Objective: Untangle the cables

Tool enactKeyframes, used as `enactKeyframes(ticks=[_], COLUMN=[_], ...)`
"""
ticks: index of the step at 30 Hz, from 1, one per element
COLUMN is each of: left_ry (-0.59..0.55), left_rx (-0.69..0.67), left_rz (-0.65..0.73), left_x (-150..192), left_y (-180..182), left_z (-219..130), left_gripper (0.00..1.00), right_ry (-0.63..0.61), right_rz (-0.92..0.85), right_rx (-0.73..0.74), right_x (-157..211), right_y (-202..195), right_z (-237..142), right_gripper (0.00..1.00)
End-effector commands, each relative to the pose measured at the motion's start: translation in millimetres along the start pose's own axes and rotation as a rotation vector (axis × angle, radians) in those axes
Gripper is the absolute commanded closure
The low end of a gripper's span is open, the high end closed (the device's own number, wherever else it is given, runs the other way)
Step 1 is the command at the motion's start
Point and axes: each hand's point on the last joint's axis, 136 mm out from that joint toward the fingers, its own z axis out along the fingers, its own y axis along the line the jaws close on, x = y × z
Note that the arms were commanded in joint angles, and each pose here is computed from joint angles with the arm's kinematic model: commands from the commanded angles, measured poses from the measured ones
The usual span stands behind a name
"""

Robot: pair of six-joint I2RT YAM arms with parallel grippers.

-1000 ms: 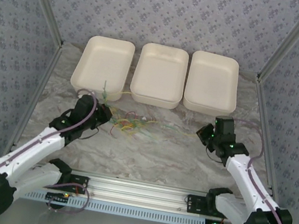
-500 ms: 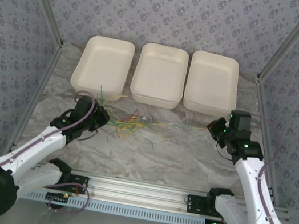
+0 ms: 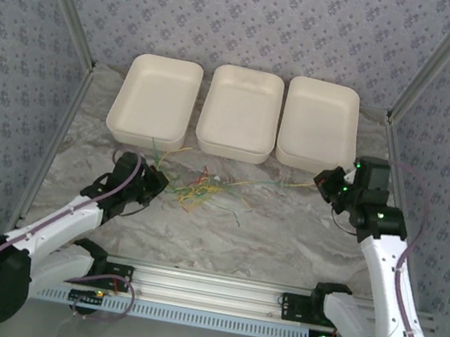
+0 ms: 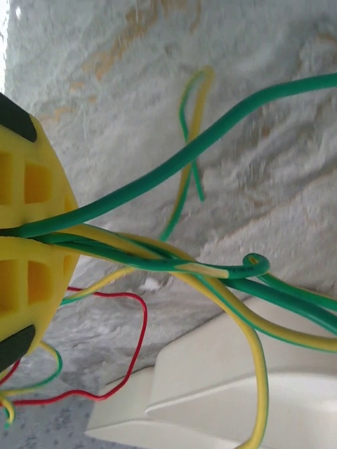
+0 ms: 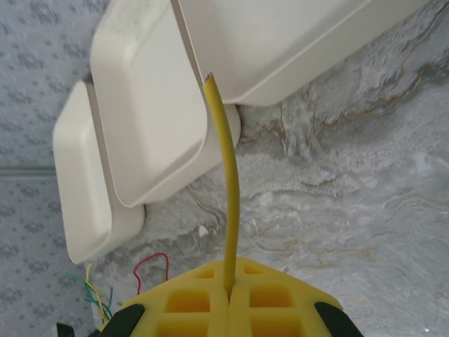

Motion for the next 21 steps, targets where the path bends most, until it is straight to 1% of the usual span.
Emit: enactKeyframes(ticks=[1,3,5,6,7,8,10,12,14,16,18,20,21], left_ry=[-0.120,-0.141,-0.148,-0.142,-0.126,-0.108,-0.075,-0.055,-0.051,-0.050,-0.045,-0.041,-0.038], left_rx=[-0.024,0.046,0.094,0.107,0.123,0.127,0.131,0.138,0.147,0.156,0.169,0.169,0.172], left_rz=[-0.135,-0.160,-0.152,-0.143,-0.129,-0.119,-0.101,-0.094,-0.084,-0.067,-0.045,-0.022,-0.008], left_x=[-18.8,-21.4,-24.0,-24.1,-22.3,-20.5,-15.3,-10.1,-7.0,-4.6,-2.8,-1.1,0.8], left_y=[14.7,0.5,-16.3,-21.6,-28.4,-32.6,-37.0,-38.6,-40.4,-44.0,-50.4,-55.8,-59.1], left_z=[-0.9,-6.8,-15.1,-17.1,-18.1,-18.1,-16.2,-14.4,-15.2,-16.1,-17.4,-18.7,-19.2], left_gripper=[1.00,1.00,1.00,1.00,1.00,1.00,1.00,1.00,1.00,1.00,1.00,1.00,1.00], right_ry=[-0.051,-0.005,0.059,0.090,0.122,0.129,0.083,-0.001,-0.083,-0.094,-0.061,-0.007,0.025], right_rz=[0.031,0.060,0.064,0.053,0.027,-0.013,-0.140,-0.270,-0.343,-0.361,-0.386,-0.448,-0.475], right_rx=[0.082,0.133,0.174,0.186,0.197,0.212,0.237,0.215,0.169,0.114,-0.007,-0.055,-0.065], right_x=[11.7,29.7,43.3,47.7,51.4,52.8,55.0,59.9,67.5,87.2,112.8,136.5,147.2], right_y=[-29.6,-54.7,-71.2,-74.1,-74.4,-71.3,-57.6,-32.6,-10.8,0.1,27.3,51.9,65.3], right_z=[30.3,50.8,69.1,75.3,79.6,79.5,68.4,48.0,27.1,15.8,22.4,36.6,44.7], right_gripper=[1.00,1.00,1.00,0.92,0.82,0.73,0.56,0.46,0.41,0.36,0.35,0.35,0.38])
